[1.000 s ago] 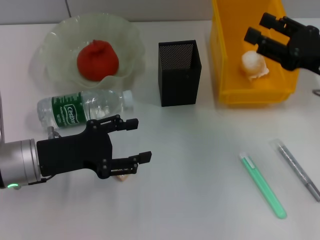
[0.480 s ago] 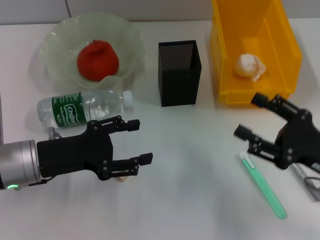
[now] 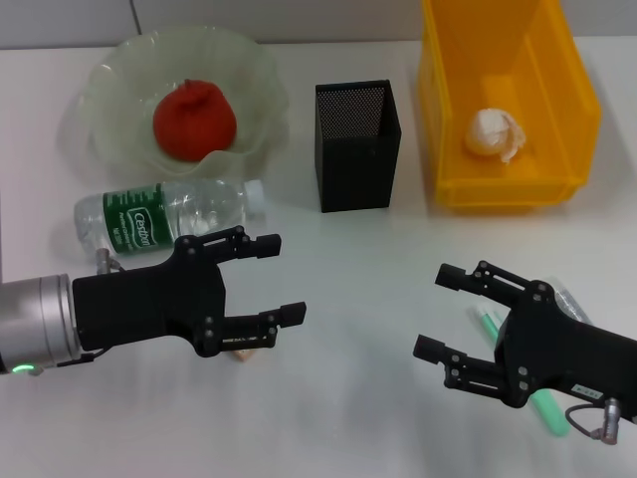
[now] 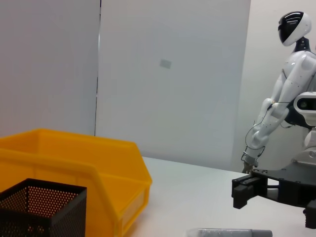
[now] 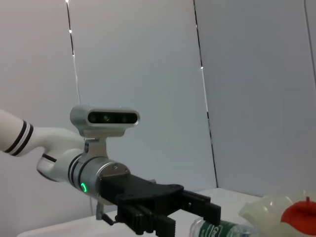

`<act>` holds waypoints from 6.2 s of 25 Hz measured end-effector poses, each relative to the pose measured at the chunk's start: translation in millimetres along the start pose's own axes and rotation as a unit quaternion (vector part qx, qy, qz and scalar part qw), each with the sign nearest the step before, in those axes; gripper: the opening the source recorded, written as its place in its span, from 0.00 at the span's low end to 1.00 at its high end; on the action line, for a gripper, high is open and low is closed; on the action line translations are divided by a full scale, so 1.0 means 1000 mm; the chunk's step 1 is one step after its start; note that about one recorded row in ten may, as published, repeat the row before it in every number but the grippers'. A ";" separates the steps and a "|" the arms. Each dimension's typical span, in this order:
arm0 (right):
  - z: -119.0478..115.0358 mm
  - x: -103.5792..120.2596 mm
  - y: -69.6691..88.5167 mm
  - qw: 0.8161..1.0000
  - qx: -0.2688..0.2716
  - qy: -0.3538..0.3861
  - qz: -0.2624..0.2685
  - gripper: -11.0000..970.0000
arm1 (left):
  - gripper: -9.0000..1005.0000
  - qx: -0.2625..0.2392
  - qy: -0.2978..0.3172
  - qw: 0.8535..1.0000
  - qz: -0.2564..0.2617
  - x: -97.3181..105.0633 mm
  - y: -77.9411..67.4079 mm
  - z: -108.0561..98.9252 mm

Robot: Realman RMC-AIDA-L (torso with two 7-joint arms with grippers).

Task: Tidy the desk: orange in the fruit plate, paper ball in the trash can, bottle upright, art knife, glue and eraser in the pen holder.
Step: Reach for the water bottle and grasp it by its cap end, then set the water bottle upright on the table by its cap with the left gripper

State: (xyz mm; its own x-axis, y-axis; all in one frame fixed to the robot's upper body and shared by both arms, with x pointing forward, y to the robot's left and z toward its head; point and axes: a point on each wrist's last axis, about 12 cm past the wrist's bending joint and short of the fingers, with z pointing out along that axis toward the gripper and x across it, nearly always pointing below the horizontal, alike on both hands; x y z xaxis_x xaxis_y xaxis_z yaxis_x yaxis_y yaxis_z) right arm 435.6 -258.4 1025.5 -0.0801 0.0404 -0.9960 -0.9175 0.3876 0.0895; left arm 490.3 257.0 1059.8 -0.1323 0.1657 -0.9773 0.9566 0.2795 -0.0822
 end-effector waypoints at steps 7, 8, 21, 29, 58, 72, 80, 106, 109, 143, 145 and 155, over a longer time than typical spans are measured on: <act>0.001 0.002 0.001 1.000 0.006 -0.002 0.007 0.81 | 0.76 -0.004 -0.001 1.000 0.000 0.000 0.000 -0.002; 0.001 0.002 0.001 1.000 0.006 -0.002 0.008 0.81 | 0.76 -0.004 -0.001 1.000 0.000 0.000 0.000 -0.002; 0.007 0.008 0.000 1.000 0.015 0.008 0.025 0.81 | 0.76 -0.021 -0.011 1.000 0.011 -0.012 0.010 -0.005; 0.011 0.007 -0.001 1.000 0.012 0.006 0.026 0.81 | 0.76 -0.036 -0.001 0.999 0.000 -0.072 0.044 -0.001; 0.013 0.006 0.000 0.999 0.013 -0.002 0.036 0.81 | 0.75 -0.095 0.446 0.884 0.104 -0.124 0.081 0.099; 0.016 0.008 0.001 0.999 0.009 0.000 0.044 0.81 | 0.75 -0.108 0.454 0.877 0.116 -0.104 0.082 0.114; 0.016 0.009 0.002 0.999 0.012 0.001 0.046 0.81 | 0.75 -0.113 0.461 0.871 0.127 -0.101 0.083 0.117; 0.018 0.009 0.000 0.999 0.013 0.004 0.047 0.81 | 0.54 -0.131 0.482 0.855 0.139 -0.097 0.080 0.124; 0.018 0.009 -0.001 0.999 0.013 0.004 0.047 0.81 | 0.47 -0.135 0.474 0.858 0.147 -0.101 0.079 0.124; 0.025 0.005 -0.008 0.999 0.013 0.003 0.039 0.81 | 0.45 -0.156 0.291 0.939 0.100 -0.171 0.031 0.055; 0.025 0.005 -0.008 0.999 0.013 0.003 0.039 0.81 | 0.45 -0.158 0.290 0.939 0.098 -0.170 0.031 0.054; 0.026 0.004 -0.009 0.999 0.012 0.003 0.038 0.81 | 0.44 -0.173 0.288 0.938 0.086 -0.166 0.033 0.044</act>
State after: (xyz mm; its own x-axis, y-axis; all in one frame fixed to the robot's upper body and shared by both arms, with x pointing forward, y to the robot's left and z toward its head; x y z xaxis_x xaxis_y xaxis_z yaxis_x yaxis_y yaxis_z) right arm 453.2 -238.0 1020.4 -0.1517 0.0648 -0.9863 -0.8993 0.4051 0.1649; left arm 555.1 197.0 1210.6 -0.1967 0.6919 -0.6946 0.8480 0.4756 0.2337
